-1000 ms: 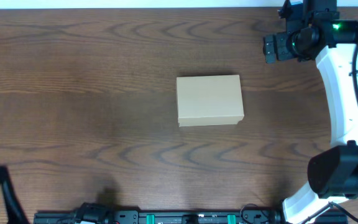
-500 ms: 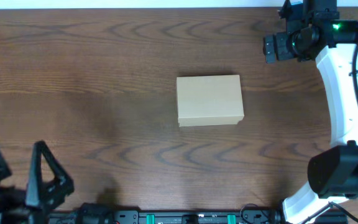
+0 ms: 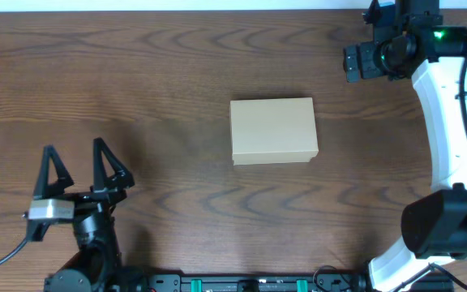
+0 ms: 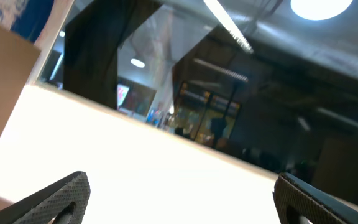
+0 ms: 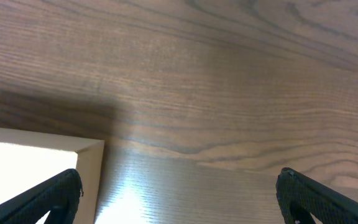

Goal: Pack container

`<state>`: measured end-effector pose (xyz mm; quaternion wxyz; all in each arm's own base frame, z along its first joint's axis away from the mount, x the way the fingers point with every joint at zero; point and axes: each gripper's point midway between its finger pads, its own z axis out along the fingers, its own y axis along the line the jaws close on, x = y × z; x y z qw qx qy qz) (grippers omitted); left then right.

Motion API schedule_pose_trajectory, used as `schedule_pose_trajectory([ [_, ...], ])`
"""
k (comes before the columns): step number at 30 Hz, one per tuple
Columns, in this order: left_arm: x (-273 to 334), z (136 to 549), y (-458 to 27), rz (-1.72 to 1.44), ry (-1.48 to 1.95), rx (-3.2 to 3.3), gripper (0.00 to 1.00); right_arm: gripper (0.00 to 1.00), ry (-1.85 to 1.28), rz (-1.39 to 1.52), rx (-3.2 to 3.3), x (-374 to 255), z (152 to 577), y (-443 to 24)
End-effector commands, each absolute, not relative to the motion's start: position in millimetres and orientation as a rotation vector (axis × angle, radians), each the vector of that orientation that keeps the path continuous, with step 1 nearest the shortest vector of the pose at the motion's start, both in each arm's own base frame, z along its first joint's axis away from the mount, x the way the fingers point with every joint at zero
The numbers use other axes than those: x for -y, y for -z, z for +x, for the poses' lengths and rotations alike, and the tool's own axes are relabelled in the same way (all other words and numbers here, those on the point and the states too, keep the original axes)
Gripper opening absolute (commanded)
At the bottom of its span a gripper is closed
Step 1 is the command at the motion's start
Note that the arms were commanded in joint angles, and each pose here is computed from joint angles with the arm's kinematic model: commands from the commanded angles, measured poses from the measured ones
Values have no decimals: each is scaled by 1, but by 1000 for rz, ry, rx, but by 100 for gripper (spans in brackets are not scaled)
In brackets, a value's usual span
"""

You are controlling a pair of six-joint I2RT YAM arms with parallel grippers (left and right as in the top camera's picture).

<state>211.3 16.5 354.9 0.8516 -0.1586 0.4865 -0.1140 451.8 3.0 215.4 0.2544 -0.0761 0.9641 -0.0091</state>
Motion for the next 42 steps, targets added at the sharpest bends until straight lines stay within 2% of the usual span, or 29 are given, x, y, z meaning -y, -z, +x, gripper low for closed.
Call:
schedule_pose_trajectory([
  [1,-22,217,-333,-366,210,-1052,95,99,35,-208,-2596,-3,454,-225],
  [7,-20,232,-284,-369,186,-1147,95,99,35,-208,-2596,-3,454,-225],
  [16,-29,230,-251,-393,134,-1202,95,99,35,-208,-2596,-3,454,-225],
  [28,-96,219,-213,-612,-161,-1280,95,99,35,-208,-2596,-3,454,-225],
  [42,-53,239,-148,-441,-13,-1622,95,99,35,-208,-2596,-3,454,-225],
])
